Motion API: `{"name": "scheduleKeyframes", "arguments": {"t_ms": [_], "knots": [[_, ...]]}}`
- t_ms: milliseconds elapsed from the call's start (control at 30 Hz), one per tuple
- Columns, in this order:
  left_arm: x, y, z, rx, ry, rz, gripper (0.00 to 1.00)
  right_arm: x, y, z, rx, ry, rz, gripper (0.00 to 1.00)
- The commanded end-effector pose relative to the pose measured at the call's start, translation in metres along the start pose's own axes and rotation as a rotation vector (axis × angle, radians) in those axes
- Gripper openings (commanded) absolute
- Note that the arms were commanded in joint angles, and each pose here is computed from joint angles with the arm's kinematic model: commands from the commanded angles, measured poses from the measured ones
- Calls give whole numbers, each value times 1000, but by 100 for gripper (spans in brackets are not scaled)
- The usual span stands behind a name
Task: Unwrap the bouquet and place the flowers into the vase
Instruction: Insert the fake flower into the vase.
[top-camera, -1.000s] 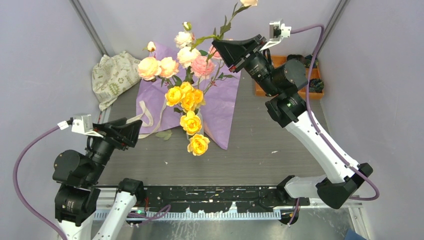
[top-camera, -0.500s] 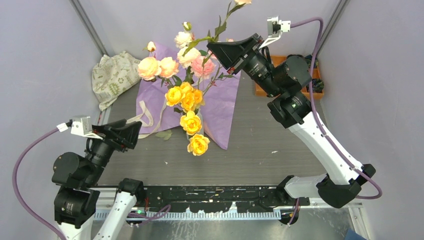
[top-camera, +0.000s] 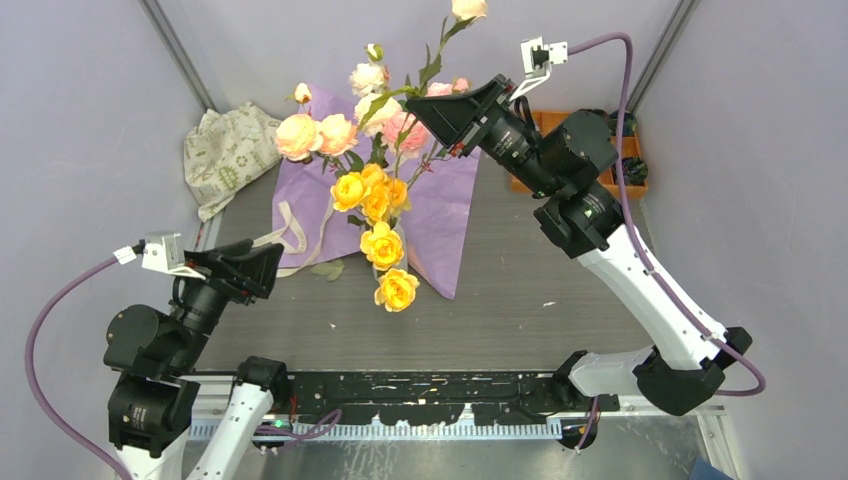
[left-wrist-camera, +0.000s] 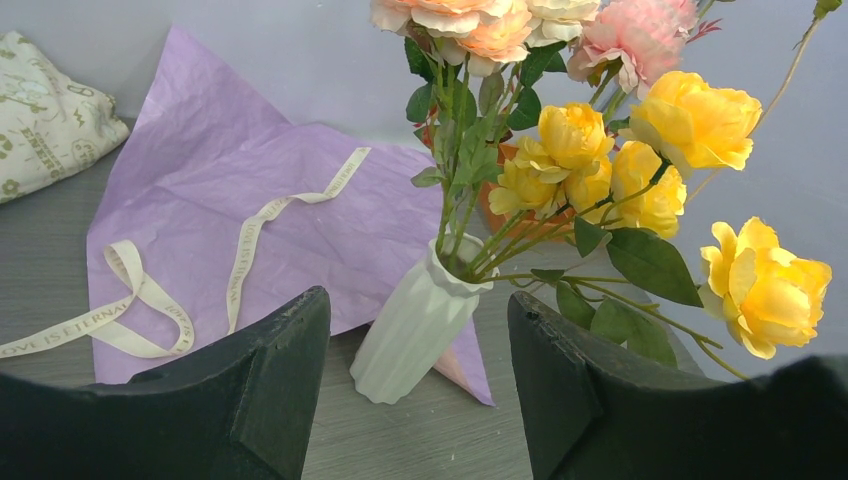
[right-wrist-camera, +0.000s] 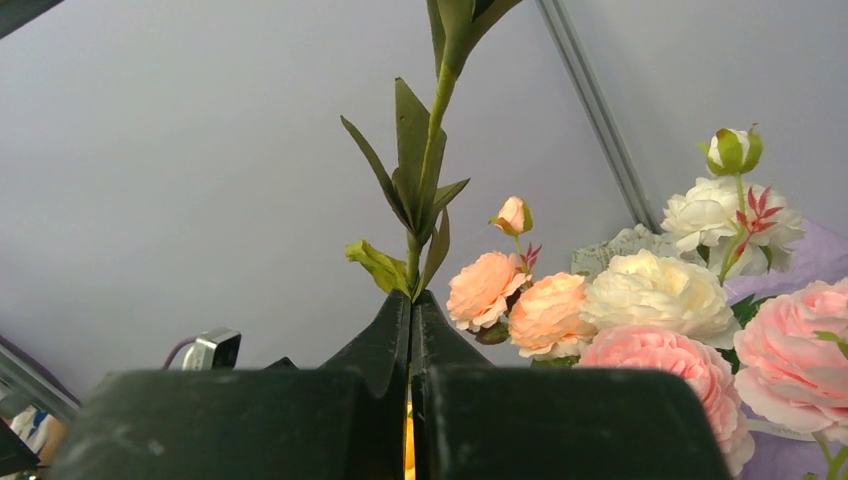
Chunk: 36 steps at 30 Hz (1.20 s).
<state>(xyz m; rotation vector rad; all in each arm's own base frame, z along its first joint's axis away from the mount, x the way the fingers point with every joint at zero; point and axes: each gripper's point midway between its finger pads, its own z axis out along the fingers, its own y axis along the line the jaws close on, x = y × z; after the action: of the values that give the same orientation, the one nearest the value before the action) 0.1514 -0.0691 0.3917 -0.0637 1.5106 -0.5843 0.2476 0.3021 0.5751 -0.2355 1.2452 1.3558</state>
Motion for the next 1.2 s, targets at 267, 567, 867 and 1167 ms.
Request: {"name": "scheduleKeyframes", "arguments": {"t_ms": [267,567,867,1167], "knots": [[-18,-7,-3,16,-54,27,66,-9,-4,16,-41,-76,-159,1],[-15,-2,1,1,-45,42,66,-9,-2,16,-116,-158,-251,1],[-10,2,6,-9,-33,48,66,-24,5,-9,-129,-257,-341,1],[-10,2,13,-8,-25,44,66,-48,25,-44,-166,-400,-412,1]]}}
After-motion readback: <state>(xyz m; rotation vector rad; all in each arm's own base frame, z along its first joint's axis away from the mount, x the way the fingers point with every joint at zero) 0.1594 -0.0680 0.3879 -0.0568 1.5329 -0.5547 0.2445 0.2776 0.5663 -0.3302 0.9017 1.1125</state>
